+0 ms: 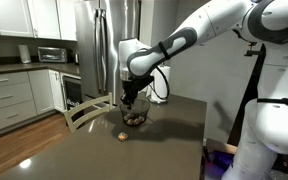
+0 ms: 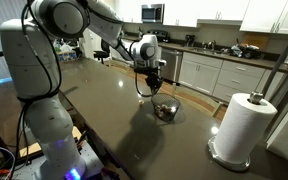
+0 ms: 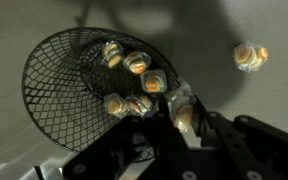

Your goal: Remove one object from the basket and place it on the left side of the counter

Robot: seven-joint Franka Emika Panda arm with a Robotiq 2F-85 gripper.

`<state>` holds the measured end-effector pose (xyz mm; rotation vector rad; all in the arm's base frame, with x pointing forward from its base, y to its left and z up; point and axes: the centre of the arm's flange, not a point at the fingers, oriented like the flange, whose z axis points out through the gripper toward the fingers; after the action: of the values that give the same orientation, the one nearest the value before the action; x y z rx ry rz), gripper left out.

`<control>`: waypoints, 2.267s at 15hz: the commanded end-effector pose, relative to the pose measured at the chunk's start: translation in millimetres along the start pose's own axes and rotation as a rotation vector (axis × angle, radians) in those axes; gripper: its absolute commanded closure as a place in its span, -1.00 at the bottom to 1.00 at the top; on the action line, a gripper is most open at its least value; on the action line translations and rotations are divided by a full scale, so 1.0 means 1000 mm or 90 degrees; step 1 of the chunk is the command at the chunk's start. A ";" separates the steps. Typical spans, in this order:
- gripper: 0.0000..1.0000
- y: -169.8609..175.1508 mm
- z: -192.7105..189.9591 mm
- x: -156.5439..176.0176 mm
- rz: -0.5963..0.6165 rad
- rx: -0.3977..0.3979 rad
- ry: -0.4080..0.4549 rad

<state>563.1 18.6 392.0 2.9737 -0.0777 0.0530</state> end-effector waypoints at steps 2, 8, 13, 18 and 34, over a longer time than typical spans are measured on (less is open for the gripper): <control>0.79 -0.017 -0.005 -0.008 -0.101 0.064 0.005; 0.79 -0.029 0.000 -0.008 -0.184 0.143 -0.002; 0.79 -0.054 0.015 -0.007 -0.239 0.153 -0.028; 0.79 -0.080 0.024 -0.012 -0.280 0.154 -0.046; -0.16 -0.095 0.030 -0.012 -0.308 0.156 -0.064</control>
<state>551.7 109.1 344.0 3.1324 0.6379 -0.1364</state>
